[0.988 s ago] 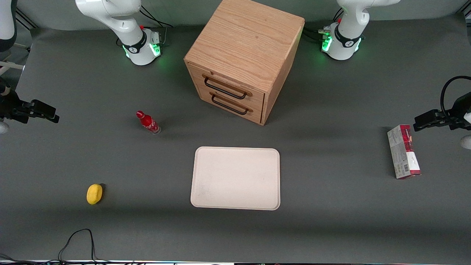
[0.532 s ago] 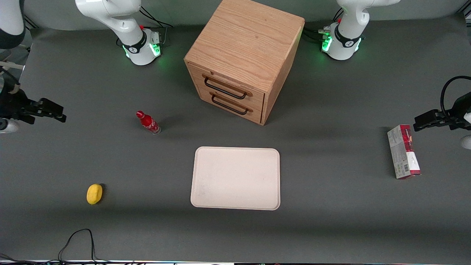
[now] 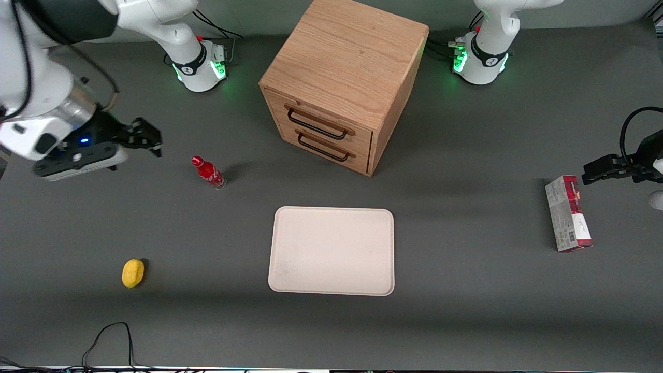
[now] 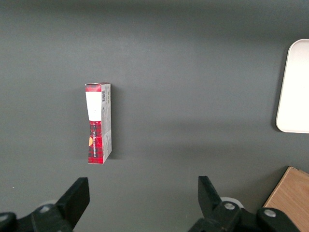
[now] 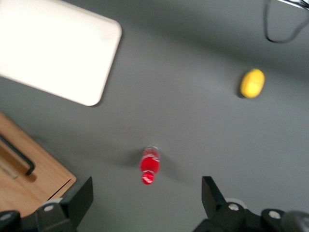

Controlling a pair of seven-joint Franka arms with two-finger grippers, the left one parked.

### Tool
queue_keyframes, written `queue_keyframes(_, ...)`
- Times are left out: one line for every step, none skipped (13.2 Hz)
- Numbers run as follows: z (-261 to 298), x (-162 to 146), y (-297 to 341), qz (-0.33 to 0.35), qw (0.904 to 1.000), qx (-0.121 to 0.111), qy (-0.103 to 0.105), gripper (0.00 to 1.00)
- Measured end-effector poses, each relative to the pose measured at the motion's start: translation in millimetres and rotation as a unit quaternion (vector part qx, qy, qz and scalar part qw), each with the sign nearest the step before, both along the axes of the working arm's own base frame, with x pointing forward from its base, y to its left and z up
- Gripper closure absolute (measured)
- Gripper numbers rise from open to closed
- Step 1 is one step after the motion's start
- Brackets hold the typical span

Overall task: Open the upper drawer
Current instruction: 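Move the right gripper toward the upper drawer's black handle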

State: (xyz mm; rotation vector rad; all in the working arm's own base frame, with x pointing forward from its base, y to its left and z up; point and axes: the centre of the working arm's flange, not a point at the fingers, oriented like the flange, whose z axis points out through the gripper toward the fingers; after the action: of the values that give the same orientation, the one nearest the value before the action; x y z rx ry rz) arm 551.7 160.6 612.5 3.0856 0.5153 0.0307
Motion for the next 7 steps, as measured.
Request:
queue_keyframes(-0.2, -7.7, 24.1, 0.022, 0.9998, 0.0, 0.001, 0.0)
queue_keyframes(-1.0, -16.5, 48.0, 0.044, 0.999, -0.001, 0.003, 0.0)
queue_keyframes(-2.4, -26.0, 72.2, 0.067, 0.9978, -0.001, 0.004, 0.0)
queue_keyframes(-4.8, -36.1, 95.9, 0.089, 0.996, -0.002, 0.007, 0.0)
queue_keyframes(-8.5, -46.3, 119.0, 0.11, 0.9938, -0.004, 0.01, 0.0)
queue_keyframes(-13.5, -56.5, 141.2, 0.131, 0.9913, -0.006, 0.013, 0.0)
queue_keyframes(-20.4, -66.0, 162.5, 0.15, 0.9884, -0.009, 0.018, 0.0)
